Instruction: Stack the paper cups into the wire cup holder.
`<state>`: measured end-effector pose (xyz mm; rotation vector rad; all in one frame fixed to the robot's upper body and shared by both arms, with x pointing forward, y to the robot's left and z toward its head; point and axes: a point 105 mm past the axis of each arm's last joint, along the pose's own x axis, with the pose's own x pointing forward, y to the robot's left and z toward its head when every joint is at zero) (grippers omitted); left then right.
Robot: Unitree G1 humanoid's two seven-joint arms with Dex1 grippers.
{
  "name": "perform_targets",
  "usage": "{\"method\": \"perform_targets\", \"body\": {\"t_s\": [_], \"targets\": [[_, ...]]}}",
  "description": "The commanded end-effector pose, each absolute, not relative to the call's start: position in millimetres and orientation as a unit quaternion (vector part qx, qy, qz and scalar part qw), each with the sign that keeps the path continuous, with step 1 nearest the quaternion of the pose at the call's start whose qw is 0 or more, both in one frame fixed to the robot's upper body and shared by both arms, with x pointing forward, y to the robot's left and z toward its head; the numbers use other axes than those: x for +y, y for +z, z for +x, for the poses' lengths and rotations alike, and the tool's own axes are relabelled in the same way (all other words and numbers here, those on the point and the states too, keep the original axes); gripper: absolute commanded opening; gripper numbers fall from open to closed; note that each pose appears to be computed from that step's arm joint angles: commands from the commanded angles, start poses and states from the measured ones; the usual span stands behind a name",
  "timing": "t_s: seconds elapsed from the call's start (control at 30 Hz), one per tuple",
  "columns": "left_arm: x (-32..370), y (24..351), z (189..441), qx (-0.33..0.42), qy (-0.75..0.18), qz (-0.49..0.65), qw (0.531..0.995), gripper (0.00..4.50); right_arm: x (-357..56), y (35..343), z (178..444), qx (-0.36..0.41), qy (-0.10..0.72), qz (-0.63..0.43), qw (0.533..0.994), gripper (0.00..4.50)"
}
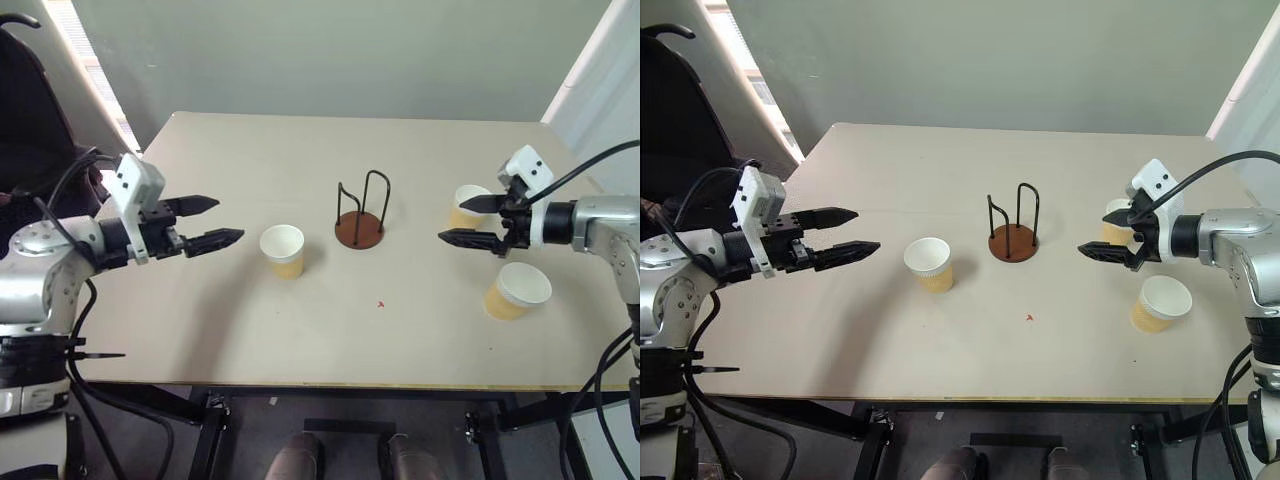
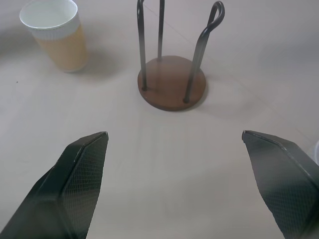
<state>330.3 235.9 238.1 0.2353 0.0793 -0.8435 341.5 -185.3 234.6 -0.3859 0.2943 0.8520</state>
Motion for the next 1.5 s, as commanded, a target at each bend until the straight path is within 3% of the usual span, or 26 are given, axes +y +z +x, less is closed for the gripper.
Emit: {"method": "perform_targets", "body": {"t_s": [0.03, 0.2, 0.47, 1.03, 1.5], "targets": [[238, 252, 335, 0.016, -0.401, 0.128, 0.907, 4.5, -187, 252, 338, 0.11, 0.4, -0.202, 0.887, 4.46], [228, 248, 339, 0.02, -0.411, 0.122, 0.903, 4.5, -188, 251, 337, 0.103, 0.39, -0.193, 0.894, 4.46], [180, 260, 352, 0.001, -0.464, 0.128, 0.876, 4.5, -187, 260, 330, 0.089, 0.397, -0.185, 0.894, 4.46], [121, 233, 409, 0.039, -0.456, 0.098, 0.884, 4.5, -190, 267, 316, 0.08, 0.392, -0.19, 0.897, 4.46], [74, 212, 412, 0.057, -0.509, 0.137, 0.848, 4.5, -197, 265, 312, 0.082, 0.374, -0.191, 0.904, 4.46]]}}
